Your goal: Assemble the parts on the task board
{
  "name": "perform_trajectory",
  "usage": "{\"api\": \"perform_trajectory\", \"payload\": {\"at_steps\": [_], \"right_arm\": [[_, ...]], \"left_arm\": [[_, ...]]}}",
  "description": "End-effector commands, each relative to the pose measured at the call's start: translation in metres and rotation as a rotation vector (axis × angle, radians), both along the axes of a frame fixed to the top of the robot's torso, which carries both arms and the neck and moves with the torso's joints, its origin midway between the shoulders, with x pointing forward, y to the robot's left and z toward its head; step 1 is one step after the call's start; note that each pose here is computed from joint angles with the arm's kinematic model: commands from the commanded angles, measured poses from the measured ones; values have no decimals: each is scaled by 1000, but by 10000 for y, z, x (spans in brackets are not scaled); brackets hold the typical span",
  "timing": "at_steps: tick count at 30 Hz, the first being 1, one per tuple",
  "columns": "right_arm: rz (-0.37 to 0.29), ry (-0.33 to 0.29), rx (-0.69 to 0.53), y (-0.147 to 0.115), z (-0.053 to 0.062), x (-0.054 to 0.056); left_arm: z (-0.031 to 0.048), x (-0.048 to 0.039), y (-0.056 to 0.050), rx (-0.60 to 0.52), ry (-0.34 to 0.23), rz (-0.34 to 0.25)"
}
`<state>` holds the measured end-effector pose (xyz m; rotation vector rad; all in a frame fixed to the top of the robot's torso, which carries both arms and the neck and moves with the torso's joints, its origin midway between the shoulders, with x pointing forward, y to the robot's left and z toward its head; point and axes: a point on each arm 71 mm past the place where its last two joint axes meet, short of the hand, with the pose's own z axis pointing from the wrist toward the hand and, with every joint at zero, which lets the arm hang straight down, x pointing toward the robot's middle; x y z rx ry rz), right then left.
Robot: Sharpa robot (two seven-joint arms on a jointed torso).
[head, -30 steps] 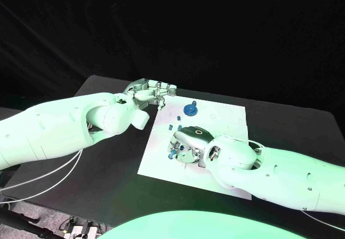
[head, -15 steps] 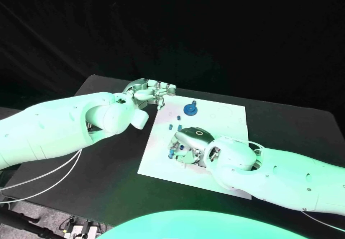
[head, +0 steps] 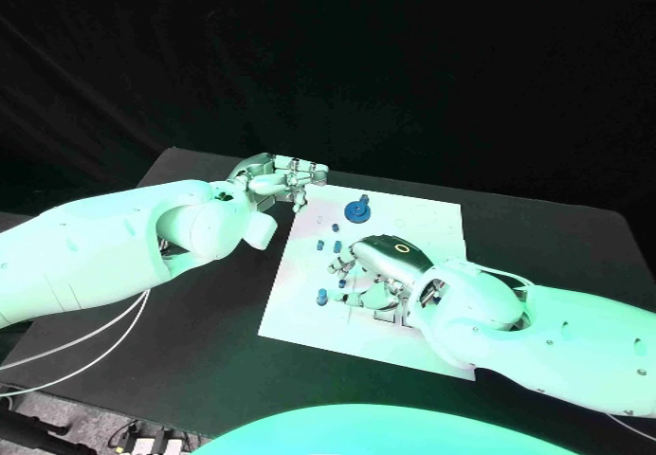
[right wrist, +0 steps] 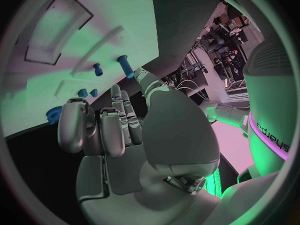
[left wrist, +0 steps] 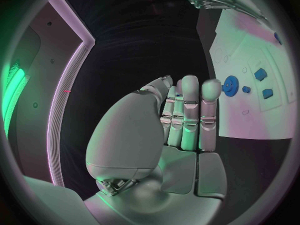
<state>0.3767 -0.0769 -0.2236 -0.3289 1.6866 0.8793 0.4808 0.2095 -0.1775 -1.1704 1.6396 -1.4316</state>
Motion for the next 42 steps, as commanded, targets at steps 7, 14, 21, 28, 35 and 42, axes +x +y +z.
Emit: {"api": "perform_trajectory", "payload": {"at_steps": [7, 14, 21, 28, 35, 42], "right_arm": [[-260, 138, 97, -868, 226, 201], [-425, 201, 66, -1411, 164, 93], [-477, 208, -19, -1548, 16, -92], [-497, 211, -86, -1557, -93, -178], [-500, 212, -123, -1535, -157, -213], [-500, 211, -157, -1506, -217, -221]], "left_arm": [[-17, -2, 9, -6, 7, -7], [-57, -9, 27, -9, 20, -6], [-71, -12, 32, -11, 21, -8], [-75, -17, 35, -11, 22, -9], [-76, -19, 45, -11, 22, -8], [-76, -21, 50, -11, 22, -8]]}}
